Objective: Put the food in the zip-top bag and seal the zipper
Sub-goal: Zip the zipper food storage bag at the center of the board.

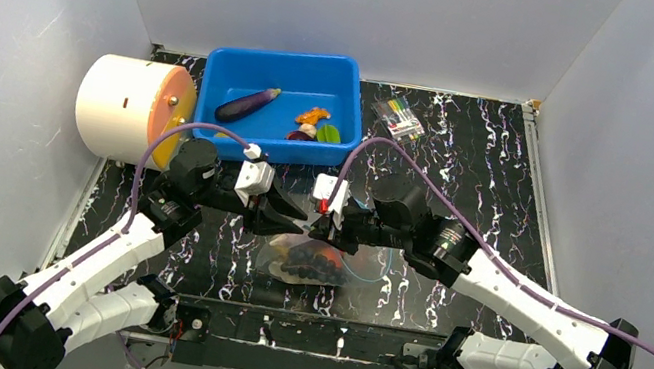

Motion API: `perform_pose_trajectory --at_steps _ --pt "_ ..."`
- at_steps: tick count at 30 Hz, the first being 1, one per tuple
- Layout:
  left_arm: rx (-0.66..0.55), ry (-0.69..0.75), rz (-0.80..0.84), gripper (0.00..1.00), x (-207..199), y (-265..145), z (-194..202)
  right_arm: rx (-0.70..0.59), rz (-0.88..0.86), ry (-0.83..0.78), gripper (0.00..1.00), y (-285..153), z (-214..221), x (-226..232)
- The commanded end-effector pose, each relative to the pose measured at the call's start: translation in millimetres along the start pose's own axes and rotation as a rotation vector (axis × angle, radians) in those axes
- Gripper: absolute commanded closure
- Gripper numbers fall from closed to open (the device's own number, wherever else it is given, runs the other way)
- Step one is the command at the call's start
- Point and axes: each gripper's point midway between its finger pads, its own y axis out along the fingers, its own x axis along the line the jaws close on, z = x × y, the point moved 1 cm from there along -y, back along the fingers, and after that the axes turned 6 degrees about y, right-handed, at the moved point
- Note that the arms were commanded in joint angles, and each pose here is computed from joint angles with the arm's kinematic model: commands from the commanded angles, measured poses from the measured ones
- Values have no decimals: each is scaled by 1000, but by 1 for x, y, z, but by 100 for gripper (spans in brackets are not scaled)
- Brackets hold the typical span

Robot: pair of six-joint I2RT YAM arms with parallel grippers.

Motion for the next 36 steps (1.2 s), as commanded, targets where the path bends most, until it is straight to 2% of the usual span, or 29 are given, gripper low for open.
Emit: perform_pose_trajectory --at_steps 1,6,12,17,22,26,36 --pt "-27 49 55 72 -6 0 -14 -126 2 -29 100 -7 -43 -2" --pt "-25 33 48 74 -6 0 -11 -128 -1 -27 100 -6 -44 -2" --pt "-23 21 47 83 -2 2 -11 -129 -7 -26 100 -3 -44 -2" --pt "-17 15 58 85 -2 3 -8 -130 -11 -24 100 -2 -45 -2" --pt "-23 6 59 100 -2 3 -7 -129 -11 -25 100 -1 -46 -3" --pt "-30 1 56 100 -3 4 -6 -125 -15 -23 100 0 -44 -2" --pt "-23 7 -82 100 5 -5 -13 -62 59 -22 100 -13 -22 -8"
